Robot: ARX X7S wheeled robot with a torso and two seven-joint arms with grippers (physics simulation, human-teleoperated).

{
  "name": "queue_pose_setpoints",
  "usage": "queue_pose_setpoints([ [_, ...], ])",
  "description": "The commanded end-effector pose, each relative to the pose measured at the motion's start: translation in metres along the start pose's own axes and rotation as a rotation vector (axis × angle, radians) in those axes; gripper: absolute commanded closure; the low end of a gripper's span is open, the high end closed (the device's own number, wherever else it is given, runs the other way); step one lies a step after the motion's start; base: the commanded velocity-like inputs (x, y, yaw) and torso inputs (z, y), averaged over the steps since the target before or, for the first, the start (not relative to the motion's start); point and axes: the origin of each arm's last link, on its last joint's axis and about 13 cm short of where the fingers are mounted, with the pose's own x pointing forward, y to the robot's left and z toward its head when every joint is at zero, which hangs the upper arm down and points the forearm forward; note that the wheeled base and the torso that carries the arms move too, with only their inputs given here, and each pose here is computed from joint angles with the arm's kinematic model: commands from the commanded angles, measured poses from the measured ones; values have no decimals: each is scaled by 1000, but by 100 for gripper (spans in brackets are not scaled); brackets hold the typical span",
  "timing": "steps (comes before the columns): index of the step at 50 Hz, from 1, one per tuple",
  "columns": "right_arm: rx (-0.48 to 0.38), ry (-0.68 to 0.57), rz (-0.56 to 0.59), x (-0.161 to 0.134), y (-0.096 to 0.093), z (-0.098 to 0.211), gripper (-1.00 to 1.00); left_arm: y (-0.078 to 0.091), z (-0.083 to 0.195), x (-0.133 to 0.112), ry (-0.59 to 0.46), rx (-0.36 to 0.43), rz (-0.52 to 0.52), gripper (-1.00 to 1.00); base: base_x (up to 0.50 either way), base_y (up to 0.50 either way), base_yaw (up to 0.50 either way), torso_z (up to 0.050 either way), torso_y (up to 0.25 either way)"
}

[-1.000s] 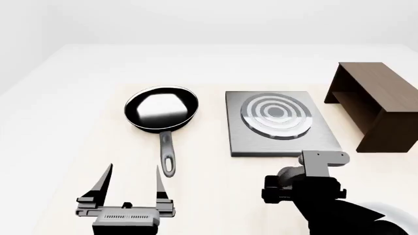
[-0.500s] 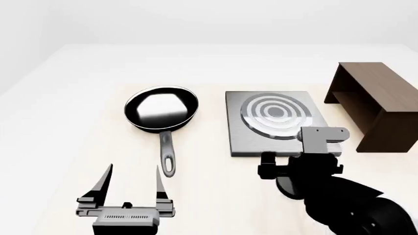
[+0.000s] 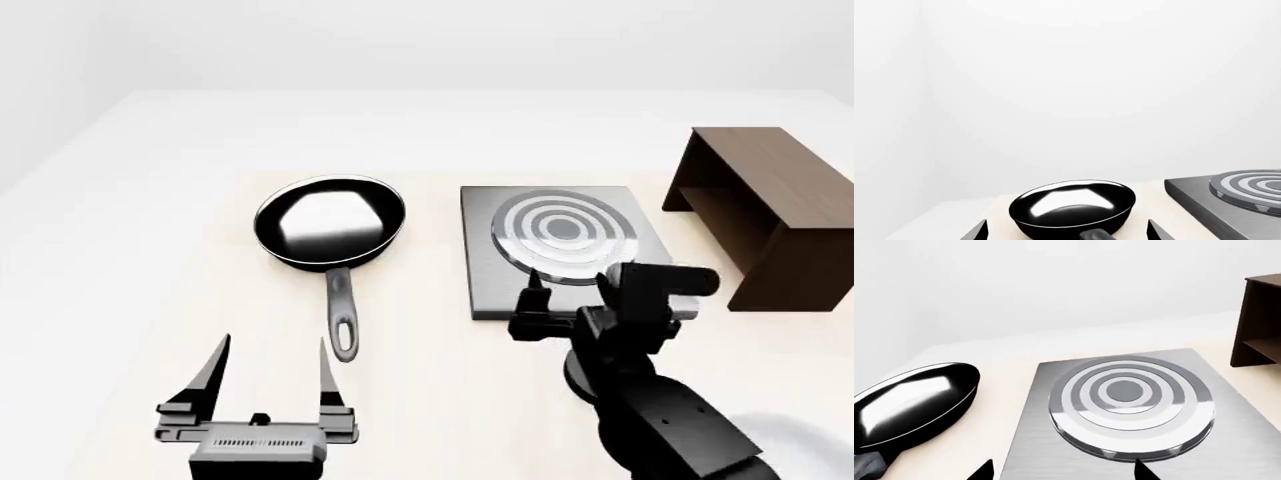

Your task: Turn on the stove.

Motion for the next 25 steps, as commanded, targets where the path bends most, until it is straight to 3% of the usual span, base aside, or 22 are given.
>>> queue_pose_setpoints([
  [1,6,-264,52,-14,15,-15,-100,0,1,-1,2,2,5,-100,0,0,0,0,0],
  [8,131,-368,71,-23,20,-28,-100,-1,5,-2,2,2,2,-100,0,0,0,0,0],
  [12,32,-514,111,-30,23,-35,-100,-1,4,-1,1,1,2,-100,0,0,0,0,0],
  [14,32,-523,91,-30,23,-39,-100,-1,2,0,1,1,1,-100,0,0,0,0,0],
  [15,-31,-534,83,-29,23,-43,-100,-1,1,1,1,1,2,-100,0,0,0,0,0],
  [25,29,-560,92,-30,33,-61,-100,-2,4,0,-2,0,0,-100,0,0,0,0,0],
])
